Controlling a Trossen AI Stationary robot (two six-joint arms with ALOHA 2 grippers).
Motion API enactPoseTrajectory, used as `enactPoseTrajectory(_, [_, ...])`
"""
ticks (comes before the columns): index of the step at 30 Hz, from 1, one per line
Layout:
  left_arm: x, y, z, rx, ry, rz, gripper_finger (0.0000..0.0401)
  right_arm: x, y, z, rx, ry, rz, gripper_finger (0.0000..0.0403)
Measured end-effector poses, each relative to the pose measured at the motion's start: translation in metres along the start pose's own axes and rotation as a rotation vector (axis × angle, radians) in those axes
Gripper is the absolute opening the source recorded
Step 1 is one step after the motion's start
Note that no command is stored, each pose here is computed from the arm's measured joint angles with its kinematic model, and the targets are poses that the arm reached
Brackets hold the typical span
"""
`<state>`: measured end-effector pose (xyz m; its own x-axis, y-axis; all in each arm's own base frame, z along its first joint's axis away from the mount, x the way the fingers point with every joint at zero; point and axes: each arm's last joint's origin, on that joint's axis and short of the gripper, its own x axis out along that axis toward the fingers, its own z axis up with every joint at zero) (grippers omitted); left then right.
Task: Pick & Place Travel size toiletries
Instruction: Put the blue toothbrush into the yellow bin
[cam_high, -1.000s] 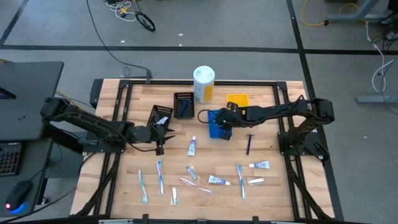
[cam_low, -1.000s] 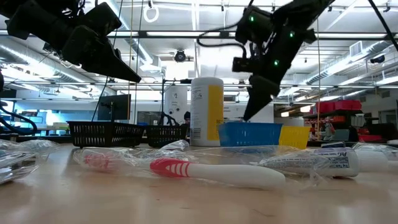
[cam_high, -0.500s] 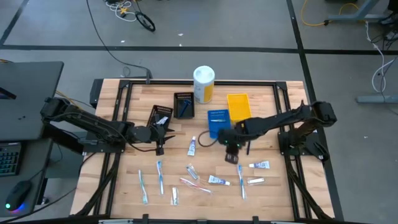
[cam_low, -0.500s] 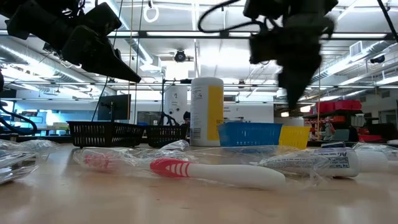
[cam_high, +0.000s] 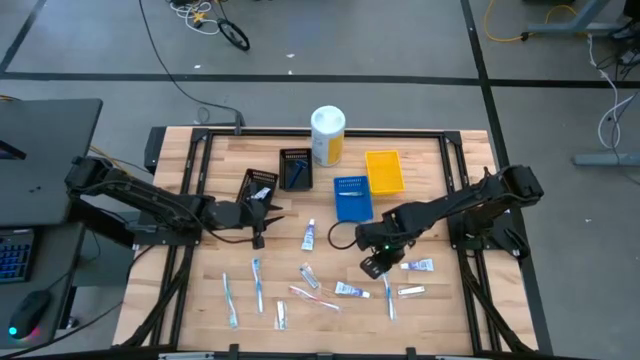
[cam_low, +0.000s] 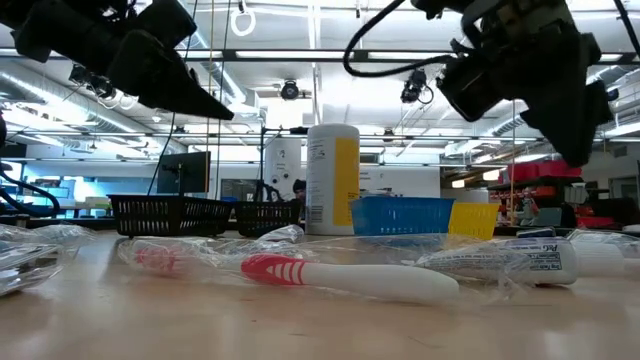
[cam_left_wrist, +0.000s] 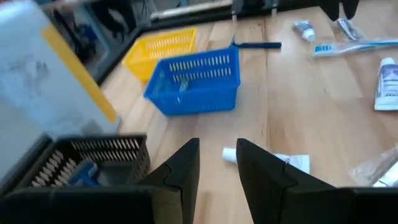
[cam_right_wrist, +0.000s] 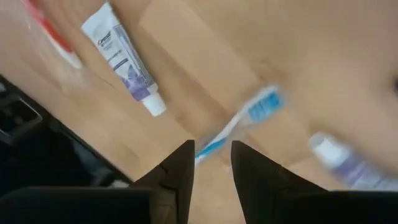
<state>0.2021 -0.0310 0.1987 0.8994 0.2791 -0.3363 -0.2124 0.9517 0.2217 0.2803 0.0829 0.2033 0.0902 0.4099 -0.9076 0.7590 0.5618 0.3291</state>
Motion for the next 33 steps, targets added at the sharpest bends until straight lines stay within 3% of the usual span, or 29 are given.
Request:
enactPoseTrajectory(5, [0.000, 0.000, 0.007, 0.122, -0.063, -0.001, 0.0114, 0.004, 0.004, -0.011, 0.219, 0.025, -0.009, 0.0113])
enactPoseTrajectory(11, [0.000, 0.000, 0.007, 0.290, -0.066, 0.006, 0.0114, 0.015, 0.011, -0.036, 0.322, 0.013, -0.038, 0.0113])
enactPoseTrajectory(19, [0.000, 0.000, 0.008, 0.552, -0.073, 0.016, 0.0114, 0.033, 0.029, -0.061, 0.193, -0.228, 0.032, 0.0113])
enactPoseTrajectory(26, [-0.002, 0.000, 0.018, 0.603, -0.184, 0.016, 0.0114, 0.062, 0.034, -0.066, 0.147, -0.192, -0.004, 0.0113])
enactPoseTrajectory(33, [0.000, 0.001, 0.019, 0.625, -0.230, -0.055, 0.0114, 0.059, 0.032, -0.062, 0.179, -0.166, -0.018, 0.0113])
